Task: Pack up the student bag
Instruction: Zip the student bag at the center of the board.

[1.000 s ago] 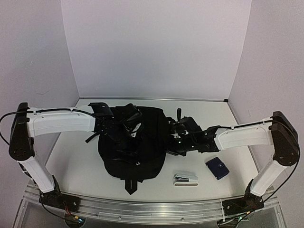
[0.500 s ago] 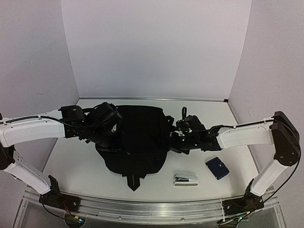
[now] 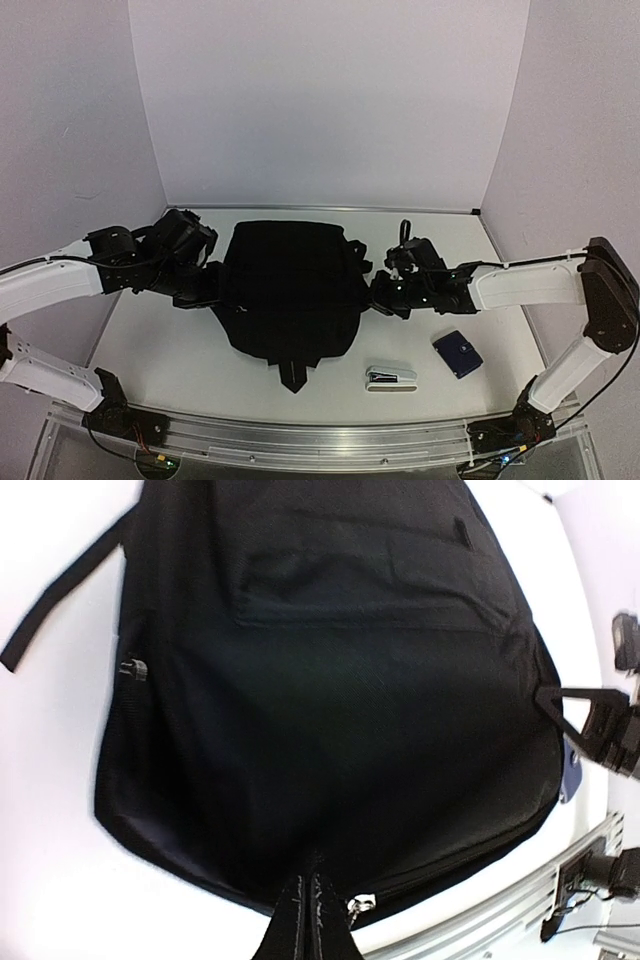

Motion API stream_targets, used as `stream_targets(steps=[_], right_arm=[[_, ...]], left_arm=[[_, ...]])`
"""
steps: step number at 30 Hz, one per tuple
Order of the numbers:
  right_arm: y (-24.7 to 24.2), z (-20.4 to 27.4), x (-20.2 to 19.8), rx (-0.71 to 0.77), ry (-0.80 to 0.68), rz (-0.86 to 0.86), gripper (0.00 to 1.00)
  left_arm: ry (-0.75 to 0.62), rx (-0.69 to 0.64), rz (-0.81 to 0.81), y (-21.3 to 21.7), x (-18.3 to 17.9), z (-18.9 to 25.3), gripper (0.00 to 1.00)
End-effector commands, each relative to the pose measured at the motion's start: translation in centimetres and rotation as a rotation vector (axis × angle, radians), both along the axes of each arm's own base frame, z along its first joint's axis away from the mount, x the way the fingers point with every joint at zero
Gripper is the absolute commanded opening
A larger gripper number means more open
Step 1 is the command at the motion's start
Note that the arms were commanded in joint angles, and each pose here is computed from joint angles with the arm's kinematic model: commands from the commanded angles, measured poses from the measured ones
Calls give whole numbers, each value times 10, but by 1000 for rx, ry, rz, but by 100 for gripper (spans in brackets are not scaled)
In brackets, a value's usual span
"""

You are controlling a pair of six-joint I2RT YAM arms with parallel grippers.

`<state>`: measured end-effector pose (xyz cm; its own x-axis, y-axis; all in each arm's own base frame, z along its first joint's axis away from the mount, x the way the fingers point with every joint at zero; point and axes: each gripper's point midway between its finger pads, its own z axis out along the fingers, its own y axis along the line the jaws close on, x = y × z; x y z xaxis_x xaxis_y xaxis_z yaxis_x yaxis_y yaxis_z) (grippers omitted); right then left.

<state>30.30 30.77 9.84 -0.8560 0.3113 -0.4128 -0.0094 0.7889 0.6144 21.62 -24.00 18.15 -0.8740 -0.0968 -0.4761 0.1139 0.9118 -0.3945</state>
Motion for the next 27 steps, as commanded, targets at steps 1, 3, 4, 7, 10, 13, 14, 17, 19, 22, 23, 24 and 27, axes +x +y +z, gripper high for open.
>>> stream_targets(steps=[1,3,4,7,10,13,14,17,19,22,23,24,27], right_arm=[[-36,2,16,-59,-38,-118,0],[-38,2,16,-59,-39,-121,0],[-38,3,16,-61,-43,-119,0],[-31,19,19,-67,-105,-50,0],[-18,57,21,-77,-238,77,32],[-3,113,7,-68,-415,212,74],[6,131,-3,-66,-481,267,81],[42,168,-46,-94,-643,453,90],[67,174,-67,-106,-681,553,90],[109,164,-92,-153,-707,690,87],[122,159,-99,-178,-715,731,86],[134,154,-105,-202,-722,766,84],[163,139,-116,-261,-748,849,79]], left_arm=[[-107,-18,71,30,15,26,0],[-117,-25,68,32,14,29,0],[-123,-38,54,30,13,32,0],[-124,-116,-46,8,9,36,0],[-115,-229,-202,-25,0,39,0],[-98,-309,-290,-46,-6,45,0],[-96,-314,-297,-49,-6,46,0],[-101,-317,-285,-49,-4,48,0],[-104,-327,-270,-48,-3,50,0],[-111,-335,-240,-43,-3,53,0],[-112,-331,-229,-40,-3,53,0],[-112,-326,-220,-38,-3,52,0],[-101,-312,-203,-34,-3,47,0]])
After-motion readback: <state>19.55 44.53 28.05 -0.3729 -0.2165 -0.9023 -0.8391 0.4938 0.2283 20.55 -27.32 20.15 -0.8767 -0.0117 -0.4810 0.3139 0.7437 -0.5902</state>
